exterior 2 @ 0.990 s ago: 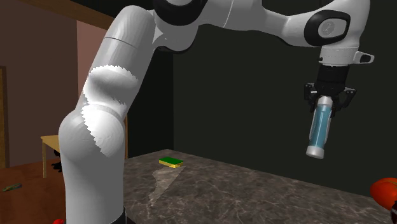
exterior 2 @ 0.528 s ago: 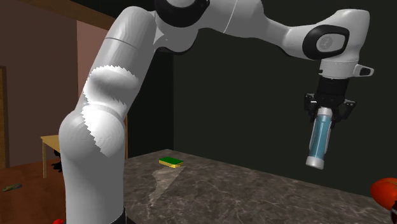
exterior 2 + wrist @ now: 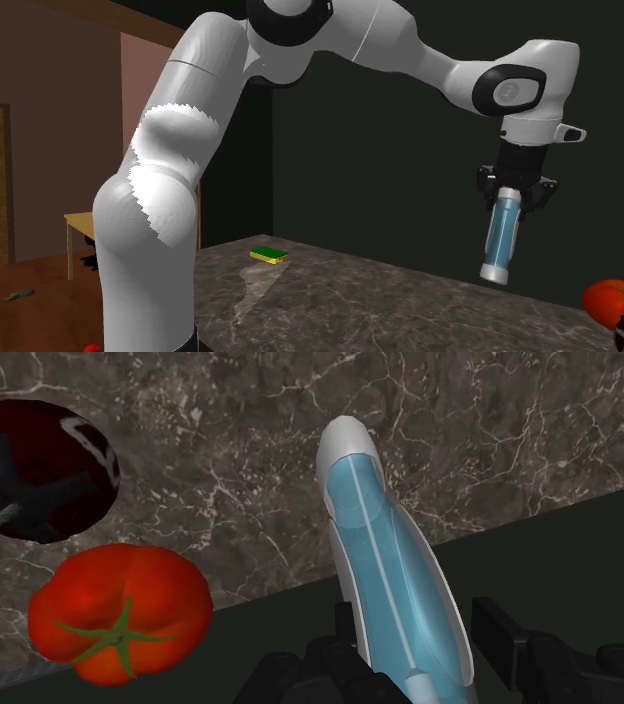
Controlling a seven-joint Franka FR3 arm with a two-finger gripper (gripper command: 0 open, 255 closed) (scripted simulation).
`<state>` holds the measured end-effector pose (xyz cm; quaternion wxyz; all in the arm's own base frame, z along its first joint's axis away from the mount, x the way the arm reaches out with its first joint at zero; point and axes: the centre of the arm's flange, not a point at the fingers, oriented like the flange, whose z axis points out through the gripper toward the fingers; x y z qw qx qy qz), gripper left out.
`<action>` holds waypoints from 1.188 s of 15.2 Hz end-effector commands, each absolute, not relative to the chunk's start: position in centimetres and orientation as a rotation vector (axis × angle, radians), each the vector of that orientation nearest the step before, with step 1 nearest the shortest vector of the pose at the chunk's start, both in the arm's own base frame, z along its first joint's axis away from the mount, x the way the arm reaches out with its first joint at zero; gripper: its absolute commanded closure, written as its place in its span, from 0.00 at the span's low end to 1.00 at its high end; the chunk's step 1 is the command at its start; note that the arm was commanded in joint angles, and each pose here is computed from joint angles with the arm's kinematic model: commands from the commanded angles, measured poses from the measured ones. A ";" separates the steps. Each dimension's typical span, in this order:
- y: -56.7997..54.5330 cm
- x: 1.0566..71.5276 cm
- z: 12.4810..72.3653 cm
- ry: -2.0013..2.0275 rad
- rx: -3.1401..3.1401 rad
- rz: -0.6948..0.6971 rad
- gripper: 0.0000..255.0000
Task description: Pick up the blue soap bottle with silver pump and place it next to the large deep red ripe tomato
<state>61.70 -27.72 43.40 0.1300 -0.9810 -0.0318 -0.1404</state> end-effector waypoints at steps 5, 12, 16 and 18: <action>-27.7 61.7 40.2 -0.092 -2.851 -0.409 1.00; -27.7 61.7 36.8 -0.092 -2.851 -0.409 1.00; -27.7 61.7 36.8 -0.092 -2.851 -0.409 1.00; -27.7 61.7 36.8 -0.092 -2.851 -0.409 1.00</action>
